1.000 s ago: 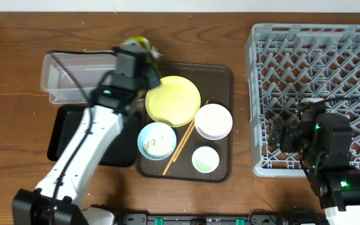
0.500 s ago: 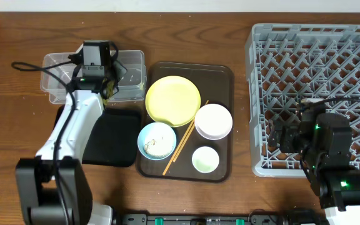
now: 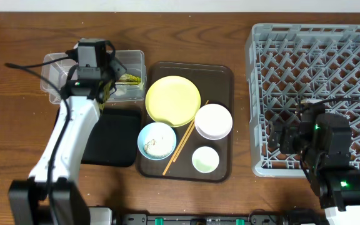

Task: Sort waste into correct bins and load items into the dishwasher rack
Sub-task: 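Carry the wrapper with the left gripper and drop it into the clear bin, then move the left gripper to the light-blue bowl and grasp its rim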

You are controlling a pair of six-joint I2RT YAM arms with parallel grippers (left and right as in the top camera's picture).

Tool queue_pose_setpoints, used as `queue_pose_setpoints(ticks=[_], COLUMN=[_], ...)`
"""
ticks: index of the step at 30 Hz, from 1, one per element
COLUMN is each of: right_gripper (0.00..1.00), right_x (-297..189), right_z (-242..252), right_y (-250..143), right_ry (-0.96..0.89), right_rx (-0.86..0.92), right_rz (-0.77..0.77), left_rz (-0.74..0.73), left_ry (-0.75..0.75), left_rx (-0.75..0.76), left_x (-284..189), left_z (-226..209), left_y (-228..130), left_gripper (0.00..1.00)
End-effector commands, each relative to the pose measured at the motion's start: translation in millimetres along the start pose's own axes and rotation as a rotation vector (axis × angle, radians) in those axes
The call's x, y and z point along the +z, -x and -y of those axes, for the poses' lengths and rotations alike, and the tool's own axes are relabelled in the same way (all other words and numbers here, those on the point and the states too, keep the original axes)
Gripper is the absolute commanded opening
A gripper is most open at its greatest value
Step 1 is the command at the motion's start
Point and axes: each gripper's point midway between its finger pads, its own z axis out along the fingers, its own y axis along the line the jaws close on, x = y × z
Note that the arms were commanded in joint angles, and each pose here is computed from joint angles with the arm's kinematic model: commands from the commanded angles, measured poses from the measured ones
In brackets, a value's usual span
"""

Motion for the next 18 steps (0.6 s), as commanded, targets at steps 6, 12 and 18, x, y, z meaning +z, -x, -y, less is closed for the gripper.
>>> queue_pose_setpoints(ticks=[6,12,18], right_gripper=[0.99,0.99,0.99], right_x=[-6,-6,-6], right_z=[-1,-1,-1], right_y=[10,10,10], right_ry=[0.003,0.003,0.003], right_rx=[0.01,0.01,0.011], right_rz=[0.028,0.028,0.028], left_rz=[-0.288,-0.511,-0.596], left_ry=[-0.055,0.02,0.0], left_rx=[0.368,0.494,0.615], left_x=[-47,-63,-63], left_z=[7,-7,-6], left_y=[-77,-150,-204], left_gripper=[0.49,0.49,0.49])
